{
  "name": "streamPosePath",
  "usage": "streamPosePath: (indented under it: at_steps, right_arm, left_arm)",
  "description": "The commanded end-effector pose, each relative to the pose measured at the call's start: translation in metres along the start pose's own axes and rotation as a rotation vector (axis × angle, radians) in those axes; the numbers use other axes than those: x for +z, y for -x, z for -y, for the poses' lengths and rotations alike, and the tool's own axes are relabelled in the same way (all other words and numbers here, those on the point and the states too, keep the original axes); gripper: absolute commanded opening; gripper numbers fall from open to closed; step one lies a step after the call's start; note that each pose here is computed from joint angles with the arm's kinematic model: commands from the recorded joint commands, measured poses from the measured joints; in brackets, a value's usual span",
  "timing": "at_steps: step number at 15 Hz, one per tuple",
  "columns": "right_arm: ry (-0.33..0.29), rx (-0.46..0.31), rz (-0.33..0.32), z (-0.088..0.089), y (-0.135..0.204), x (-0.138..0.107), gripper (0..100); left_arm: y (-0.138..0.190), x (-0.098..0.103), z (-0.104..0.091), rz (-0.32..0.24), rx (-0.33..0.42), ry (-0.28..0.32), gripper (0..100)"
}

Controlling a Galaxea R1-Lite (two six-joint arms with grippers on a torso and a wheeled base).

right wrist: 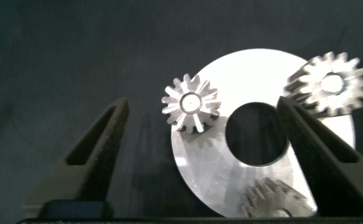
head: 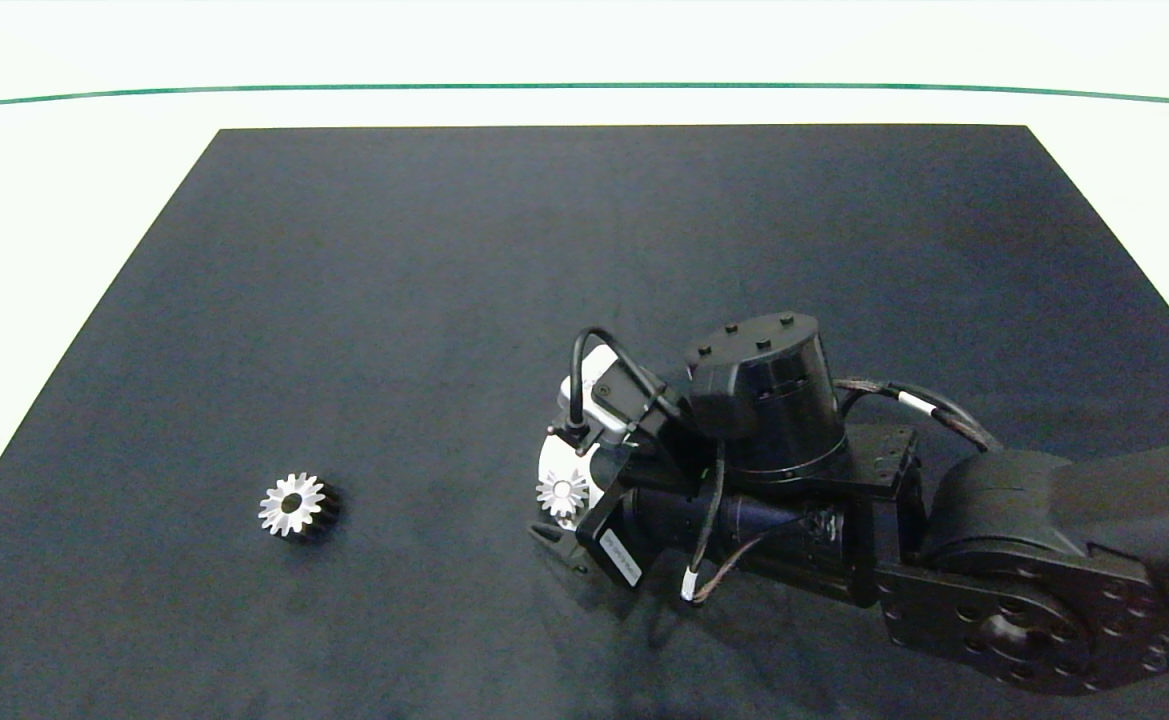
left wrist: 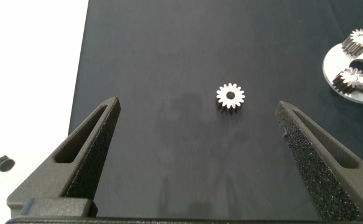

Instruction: Remove an incorrectly installed larger gear and replace it with the correct smaller gear

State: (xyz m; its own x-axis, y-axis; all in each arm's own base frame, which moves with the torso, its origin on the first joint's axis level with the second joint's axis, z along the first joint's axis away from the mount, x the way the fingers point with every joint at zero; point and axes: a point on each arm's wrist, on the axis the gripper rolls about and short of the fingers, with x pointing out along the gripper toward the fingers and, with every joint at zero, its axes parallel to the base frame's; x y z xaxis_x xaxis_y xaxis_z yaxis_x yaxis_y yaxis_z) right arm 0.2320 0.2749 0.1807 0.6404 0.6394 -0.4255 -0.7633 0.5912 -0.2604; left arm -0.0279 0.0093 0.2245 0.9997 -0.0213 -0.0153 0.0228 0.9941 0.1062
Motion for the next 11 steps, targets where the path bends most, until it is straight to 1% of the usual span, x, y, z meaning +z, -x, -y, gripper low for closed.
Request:
streamPosePath:
  at_steps: [1,2,3,5,7,8,9,10,11]
  right_arm:
    - [-0.012,-0.051,0.046,0.009,0.022,0.011,100]
    - [-0.024,-0.127,0.036,0.020,0.039,0.012,100]
    - [-0.032,-0.160,0.013,0.027,0.053,0.011,100]
    - [-0.063,-0.196,-0.041,0.042,0.092,0.011,100]
    - [-0.135,-0.281,-0.054,0.047,0.135,0.011,100]
    - [-0.158,-0.326,-0.042,0.047,0.161,0.008,100]
    - [-0.165,-0.371,-0.041,0.048,0.181,0.002,100]
    - [-0.189,-0.481,-0.040,0.053,0.207,-0.009,100]
    - [-0.208,-0.571,-0.026,0.055,0.229,-0.019,100]
  left_arm:
    - [0.000,0.000,0.000,-0.003,0.006,0.002,100]
    - [-0.001,0.000,0.000,-0.006,0.012,0.007,100]
    - [0.000,0.000,0.000,-0.006,0.016,0.007,100]
    - [0.001,-0.003,0.001,-0.045,0.037,0.005,100]
    - [0.003,-0.004,0.002,-0.050,0.052,0.024,100]
    - [0.005,-0.006,0.002,-0.055,0.070,0.024,100]
    - [0.007,-0.007,0.003,-0.061,0.088,0.025,100]
    - [0.009,-0.010,0.004,-0.083,0.111,0.023,100]
    - [0.010,-0.012,0.005,-0.090,0.135,0.025,100]
